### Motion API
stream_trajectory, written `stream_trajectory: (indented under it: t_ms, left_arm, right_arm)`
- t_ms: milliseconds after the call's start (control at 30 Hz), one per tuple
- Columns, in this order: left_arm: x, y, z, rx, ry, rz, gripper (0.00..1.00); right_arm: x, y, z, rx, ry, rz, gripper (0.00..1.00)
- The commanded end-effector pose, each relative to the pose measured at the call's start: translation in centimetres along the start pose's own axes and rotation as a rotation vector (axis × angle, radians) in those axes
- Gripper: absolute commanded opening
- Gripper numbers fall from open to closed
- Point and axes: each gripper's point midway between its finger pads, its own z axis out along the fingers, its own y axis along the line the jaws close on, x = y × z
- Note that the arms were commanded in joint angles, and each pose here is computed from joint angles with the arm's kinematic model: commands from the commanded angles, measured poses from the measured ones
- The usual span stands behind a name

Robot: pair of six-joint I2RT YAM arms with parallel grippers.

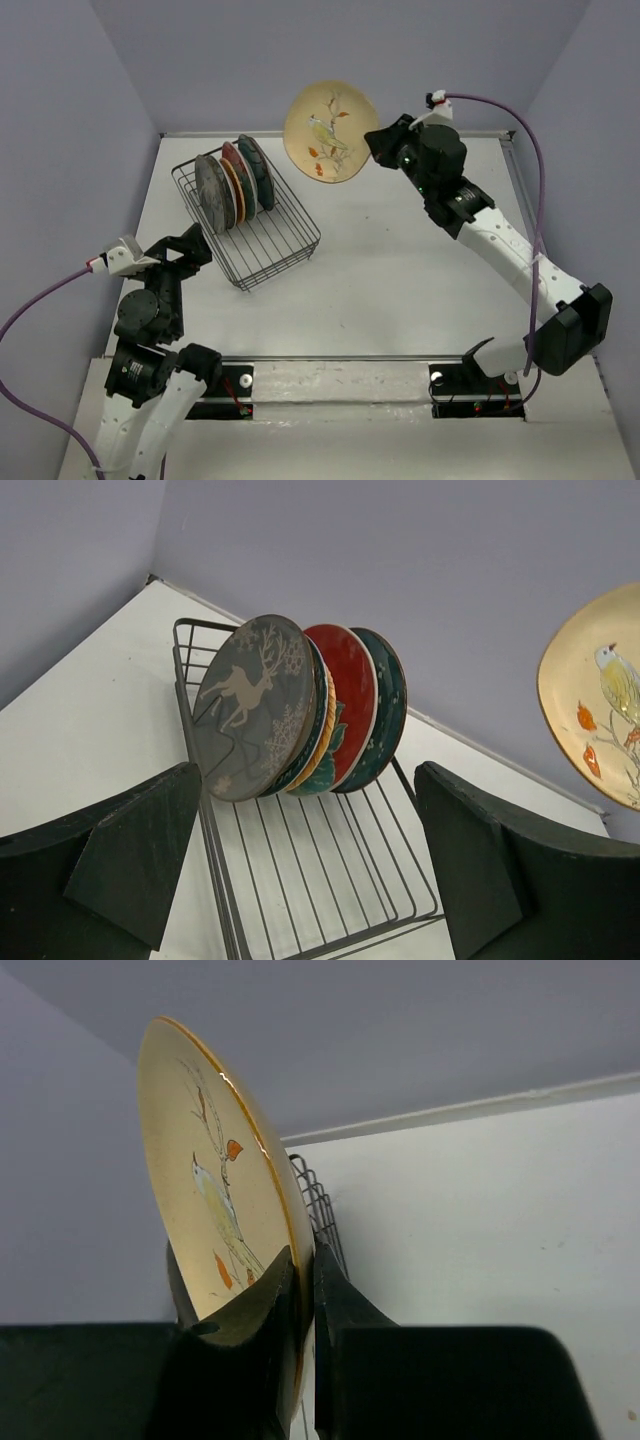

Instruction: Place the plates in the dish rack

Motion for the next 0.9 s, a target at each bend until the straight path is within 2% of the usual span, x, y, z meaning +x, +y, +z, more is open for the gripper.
stream_trajectory:
  t_ms: [0, 67, 100, 167, 200, 233, 267, 300, 333, 400, 467, 633, 867]
  left_arm:
    - [-1.6, -0.7, 0.0, 0.029, -0.059, -0.027, 0.99]
    - [-2.0, -0.3, -0.1, 0.006, -0.075, -0.033, 0.99]
    - [-2.3, 0.0, -0.2, -0.005, -0.086, -0.038, 0.99]
    - [-3.0, 0.7, -0.7, -0.034, -0.114, -0.054, 0.99]
    - [-3.1, 0.9, -0.7, -0.045, -0.119, -0.058, 0.99]
    - [-3.4, 1.1, -0.9, -0.055, -0.129, -0.068, 0.99]
    - [-3.6, 1.5, -1.0, -0.076, -0.14, -0.071, 0.99]
    - [-3.7, 1.7, -1.0, -0.084, -0.143, -0.072, 0.99]
    - [-3.8, 1.9, -1.1, -0.093, -0.149, -0.075, 0.99]
    - [-4.0, 2.0, -1.3, -0.098, -0.156, -0.081, 0.99]
    - [-4.2, 2.2, -1.4, -0.108, -0.164, -0.086, 0.99]
    - [-4.6, 2.6, -1.8, -0.118, -0.181, -0.102, 0.99]
    - [-4.7, 2.6, -1.9, -0.115, -0.184, -0.108, 0.99]
  right_arm:
    - [-4.9, 10.1, 0.7, -0.113, -0.204, 0.005, 0.07]
    - [-2.9, 13.8, 1.0, -0.157, -0.172, -0.015, 0.07]
    - [-4.4, 15.8, 0.7, -0.164, -0.219, -0.002, 0.07]
    - [-1.3, 18.7, 2.5, -0.151, -0.205, -0.045, 0.07]
    - [-2.6, 20.3, 1.5, -0.174, -0.229, -0.03, 0.07]
    - [0.2, 20.8, 3.1, -0.164, -0.188, -0.059, 0.07]
    - [0.7, 21.7, 3.4, -0.169, -0.186, -0.062, 0.07]
    - [-0.5, 24.6, 2.3, -0.209, -0.215, -0.036, 0.07]
    - [2.6, 24.3, 4.0, -0.154, -0.199, -0.102, 0.07]
    - [2.1, 27.0, 3.3, -0.164, -0.228, -0.102, 0.07]
    - [5.3, 27.2, 4.9, -0.139, -0.214, -0.14, 0.07]
    - [7.8, 27.3, 6.0, -0.097, -0.238, -0.14, 0.07]
    - [11.0, 27.6, 7.2, -0.052, -0.357, -0.2, 0.07]
